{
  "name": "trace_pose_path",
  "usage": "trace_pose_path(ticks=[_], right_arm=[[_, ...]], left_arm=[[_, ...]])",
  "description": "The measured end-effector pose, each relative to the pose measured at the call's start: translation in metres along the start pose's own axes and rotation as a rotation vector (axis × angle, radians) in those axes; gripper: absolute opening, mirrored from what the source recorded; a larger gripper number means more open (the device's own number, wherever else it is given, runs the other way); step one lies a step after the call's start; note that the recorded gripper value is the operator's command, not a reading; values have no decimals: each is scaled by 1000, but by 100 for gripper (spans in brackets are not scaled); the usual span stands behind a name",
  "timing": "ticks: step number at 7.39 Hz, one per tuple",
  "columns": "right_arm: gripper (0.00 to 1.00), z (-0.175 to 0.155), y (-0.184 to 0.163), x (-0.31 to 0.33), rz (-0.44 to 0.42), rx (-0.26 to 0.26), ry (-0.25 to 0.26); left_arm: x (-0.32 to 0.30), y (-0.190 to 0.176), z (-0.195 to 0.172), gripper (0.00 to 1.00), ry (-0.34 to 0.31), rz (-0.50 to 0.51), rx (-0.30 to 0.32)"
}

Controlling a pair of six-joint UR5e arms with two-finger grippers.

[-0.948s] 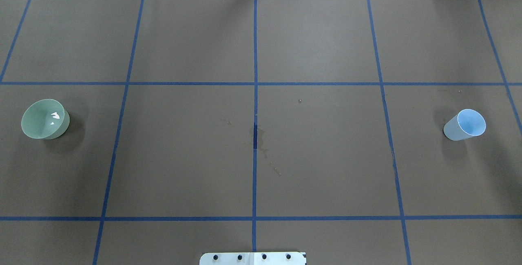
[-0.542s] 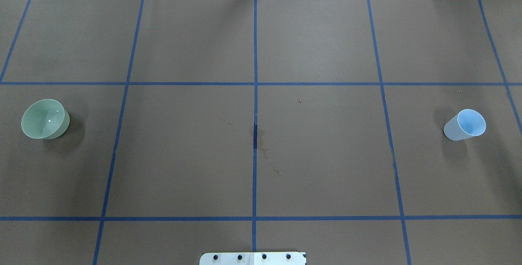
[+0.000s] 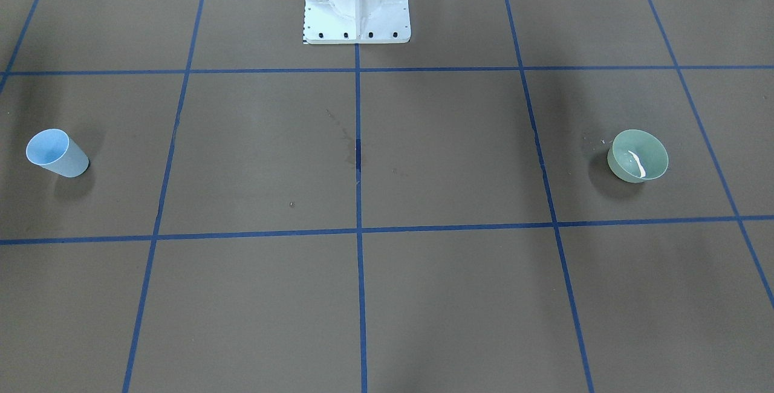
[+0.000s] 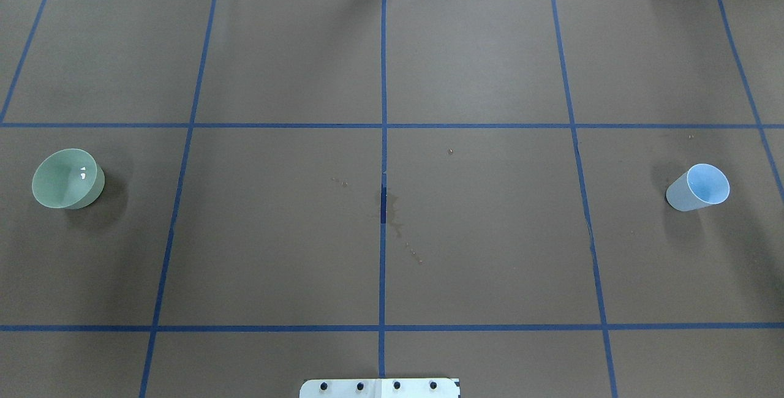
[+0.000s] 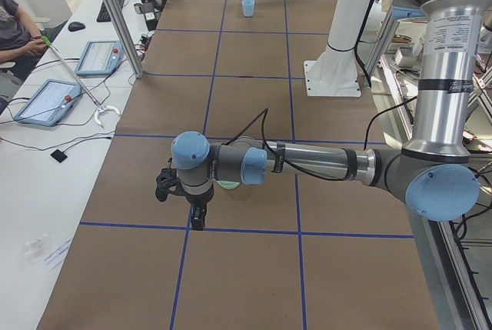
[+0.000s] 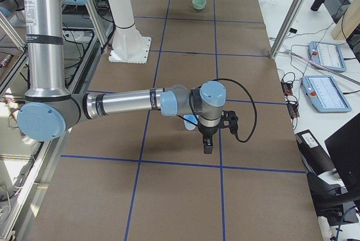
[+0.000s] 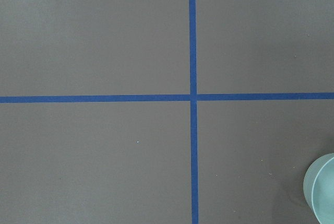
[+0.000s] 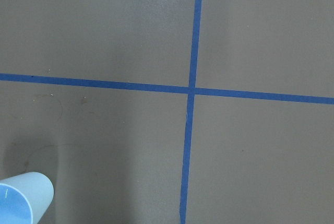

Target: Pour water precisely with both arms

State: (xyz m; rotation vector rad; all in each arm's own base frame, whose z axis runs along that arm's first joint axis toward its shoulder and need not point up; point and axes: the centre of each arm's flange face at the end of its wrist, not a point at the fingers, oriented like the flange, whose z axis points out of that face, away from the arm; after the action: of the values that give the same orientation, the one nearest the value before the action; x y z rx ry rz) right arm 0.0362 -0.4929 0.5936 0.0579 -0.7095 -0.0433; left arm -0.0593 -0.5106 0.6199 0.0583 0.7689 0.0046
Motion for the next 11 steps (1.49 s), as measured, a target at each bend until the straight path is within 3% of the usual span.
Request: trace_pose_path(ticks=[11], right_arm=[[100, -1, 0, -1, -3, 3, 1]], left_arm=[[5, -1, -2, 100, 1, 11, 5]])
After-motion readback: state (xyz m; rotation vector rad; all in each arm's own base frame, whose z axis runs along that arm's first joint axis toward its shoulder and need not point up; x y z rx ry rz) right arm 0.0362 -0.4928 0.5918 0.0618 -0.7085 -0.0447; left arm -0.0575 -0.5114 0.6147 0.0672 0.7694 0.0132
